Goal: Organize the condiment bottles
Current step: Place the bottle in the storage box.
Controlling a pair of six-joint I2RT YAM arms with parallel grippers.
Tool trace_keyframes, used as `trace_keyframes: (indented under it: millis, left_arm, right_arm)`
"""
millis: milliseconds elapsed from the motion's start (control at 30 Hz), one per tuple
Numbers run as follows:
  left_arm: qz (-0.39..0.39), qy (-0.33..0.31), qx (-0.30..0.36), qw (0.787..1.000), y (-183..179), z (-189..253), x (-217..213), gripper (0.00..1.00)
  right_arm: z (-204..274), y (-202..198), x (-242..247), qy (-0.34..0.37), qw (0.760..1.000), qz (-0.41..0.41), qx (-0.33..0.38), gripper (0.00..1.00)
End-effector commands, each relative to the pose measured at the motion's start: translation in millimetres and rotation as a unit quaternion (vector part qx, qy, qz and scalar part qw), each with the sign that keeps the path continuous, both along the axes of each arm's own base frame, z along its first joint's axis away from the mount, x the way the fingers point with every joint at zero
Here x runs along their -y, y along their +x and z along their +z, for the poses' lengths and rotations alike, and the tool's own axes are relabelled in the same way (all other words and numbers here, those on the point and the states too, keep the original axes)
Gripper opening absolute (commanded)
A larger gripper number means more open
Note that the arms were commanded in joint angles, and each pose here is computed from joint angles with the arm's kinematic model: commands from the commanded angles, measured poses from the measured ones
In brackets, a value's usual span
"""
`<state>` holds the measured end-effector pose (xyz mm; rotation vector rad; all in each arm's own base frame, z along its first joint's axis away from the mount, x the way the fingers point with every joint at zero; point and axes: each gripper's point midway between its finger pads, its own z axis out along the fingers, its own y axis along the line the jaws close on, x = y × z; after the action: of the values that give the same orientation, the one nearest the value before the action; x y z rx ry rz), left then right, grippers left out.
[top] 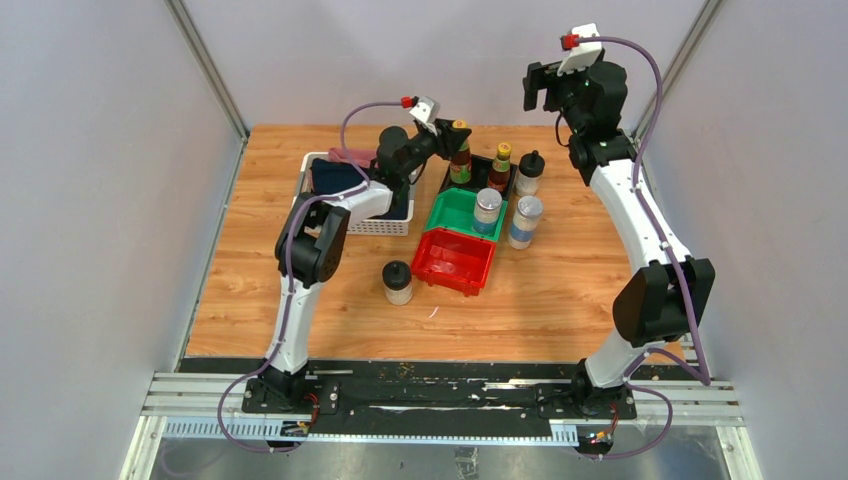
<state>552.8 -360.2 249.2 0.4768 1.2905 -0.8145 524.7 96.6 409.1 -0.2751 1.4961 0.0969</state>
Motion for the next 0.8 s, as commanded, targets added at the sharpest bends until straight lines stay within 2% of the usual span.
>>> trace_keyframes:
  millis: [0, 767]
  left_arm:
    - [-0.005, -0.040, 0.070, 0.997, -1, 54, -2, 0.00]
    - [-0.028, -0.034, 0.062, 0.997, 2, 40, 25, 0.00]
  right_arm:
    - [4, 5, 9, 0.005, 1.000, -0.003, 0.010, 0.91]
    - [3, 6, 17, 0.007, 1.000, -0.008, 0.009, 0.91]
